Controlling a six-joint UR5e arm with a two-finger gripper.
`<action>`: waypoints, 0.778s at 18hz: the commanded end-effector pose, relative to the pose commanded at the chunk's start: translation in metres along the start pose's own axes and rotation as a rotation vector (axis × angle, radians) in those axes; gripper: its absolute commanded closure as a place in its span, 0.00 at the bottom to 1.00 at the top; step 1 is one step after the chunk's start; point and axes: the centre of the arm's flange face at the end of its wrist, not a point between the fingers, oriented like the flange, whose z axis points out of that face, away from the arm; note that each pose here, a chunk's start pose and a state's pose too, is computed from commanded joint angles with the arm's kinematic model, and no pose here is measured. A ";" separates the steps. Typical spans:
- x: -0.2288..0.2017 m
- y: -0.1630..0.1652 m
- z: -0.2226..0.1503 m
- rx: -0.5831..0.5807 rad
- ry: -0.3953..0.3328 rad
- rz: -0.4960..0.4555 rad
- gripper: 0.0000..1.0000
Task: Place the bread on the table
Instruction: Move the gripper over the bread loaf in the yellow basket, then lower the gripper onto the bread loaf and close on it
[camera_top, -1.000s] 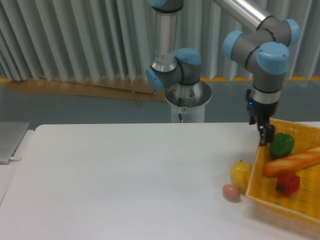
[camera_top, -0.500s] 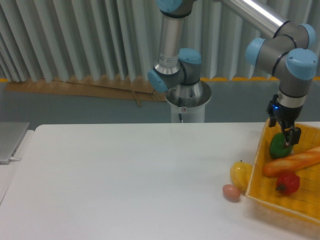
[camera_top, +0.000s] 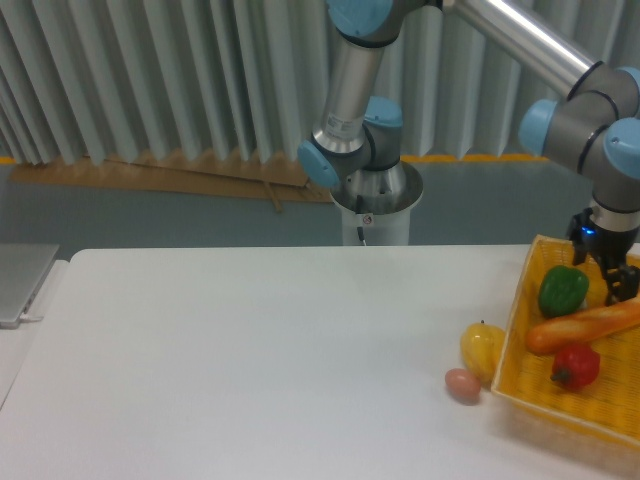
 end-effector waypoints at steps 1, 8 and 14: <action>-0.002 0.003 0.002 0.000 0.000 -0.003 0.00; -0.013 0.012 0.041 0.009 0.009 -0.017 0.00; -0.003 -0.003 0.063 0.034 0.057 0.001 0.00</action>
